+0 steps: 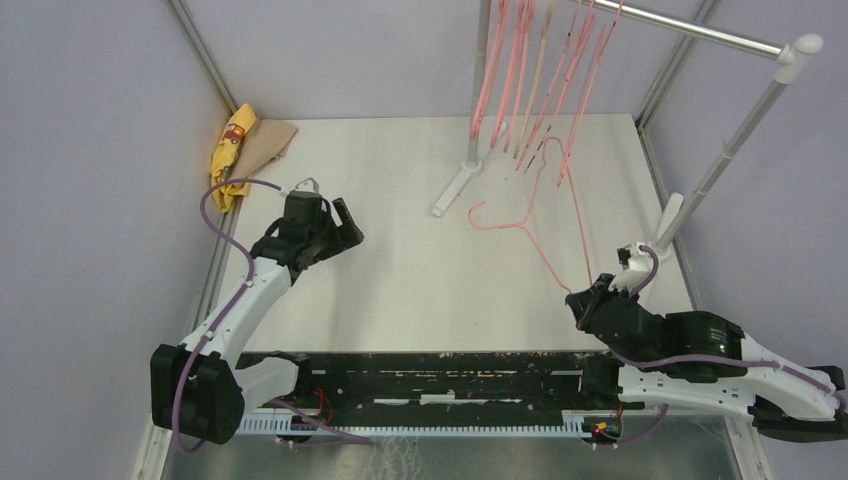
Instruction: Organize the hangers
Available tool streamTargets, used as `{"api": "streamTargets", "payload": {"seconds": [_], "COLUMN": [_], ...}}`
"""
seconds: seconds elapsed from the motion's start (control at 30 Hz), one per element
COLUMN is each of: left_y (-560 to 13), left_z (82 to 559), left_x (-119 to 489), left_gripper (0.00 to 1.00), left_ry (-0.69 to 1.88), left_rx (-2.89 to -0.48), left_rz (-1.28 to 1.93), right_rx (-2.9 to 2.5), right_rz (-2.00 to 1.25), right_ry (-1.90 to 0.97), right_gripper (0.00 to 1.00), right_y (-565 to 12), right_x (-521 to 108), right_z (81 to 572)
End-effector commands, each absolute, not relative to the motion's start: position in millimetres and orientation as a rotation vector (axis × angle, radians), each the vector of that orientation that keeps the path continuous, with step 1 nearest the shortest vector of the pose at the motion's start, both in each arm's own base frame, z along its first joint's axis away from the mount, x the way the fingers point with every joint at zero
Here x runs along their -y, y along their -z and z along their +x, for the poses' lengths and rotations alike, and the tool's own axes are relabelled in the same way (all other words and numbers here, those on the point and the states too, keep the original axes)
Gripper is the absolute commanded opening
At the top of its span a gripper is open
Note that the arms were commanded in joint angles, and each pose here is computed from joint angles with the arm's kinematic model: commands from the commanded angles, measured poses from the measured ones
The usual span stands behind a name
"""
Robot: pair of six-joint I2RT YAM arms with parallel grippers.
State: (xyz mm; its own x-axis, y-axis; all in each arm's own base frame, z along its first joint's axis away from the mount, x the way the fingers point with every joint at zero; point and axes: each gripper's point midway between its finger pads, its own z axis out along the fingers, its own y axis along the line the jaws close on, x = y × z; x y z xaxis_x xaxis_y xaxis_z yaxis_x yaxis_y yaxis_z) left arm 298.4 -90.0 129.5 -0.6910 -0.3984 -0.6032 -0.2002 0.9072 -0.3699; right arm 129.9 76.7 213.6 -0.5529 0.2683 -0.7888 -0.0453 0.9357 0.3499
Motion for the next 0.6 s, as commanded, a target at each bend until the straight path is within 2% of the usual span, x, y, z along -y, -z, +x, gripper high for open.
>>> {"api": "streamTargets", "payload": {"seconds": [0.0, 0.2, 0.43, 0.57], "left_y": [-143, -177, -230, -251], "left_z": [302, 279, 251, 237], "left_x": [113, 187, 226, 234], "left_gripper": [0.88, 0.87, 0.89, 0.91], "left_ry": [0.506, 0.934, 1.238, 1.33], "left_rx": [-2.258, -2.02, -1.773, -1.686], "left_rz": [-0.325, -0.183, -0.123, -0.101], "right_rx": [-2.134, -2.126, -2.07, -2.043], "right_rz": [0.109, 0.099, 0.155, 0.172], "right_ry": [-0.505, -0.596, -0.612, -0.567], "right_gripper": [0.01, 0.01, 0.01, 0.01], "right_y": [-216, -213, -211, -209], "right_x": [-111, -146, -156, -157], "right_z": [130, 133, 143, 151]}}
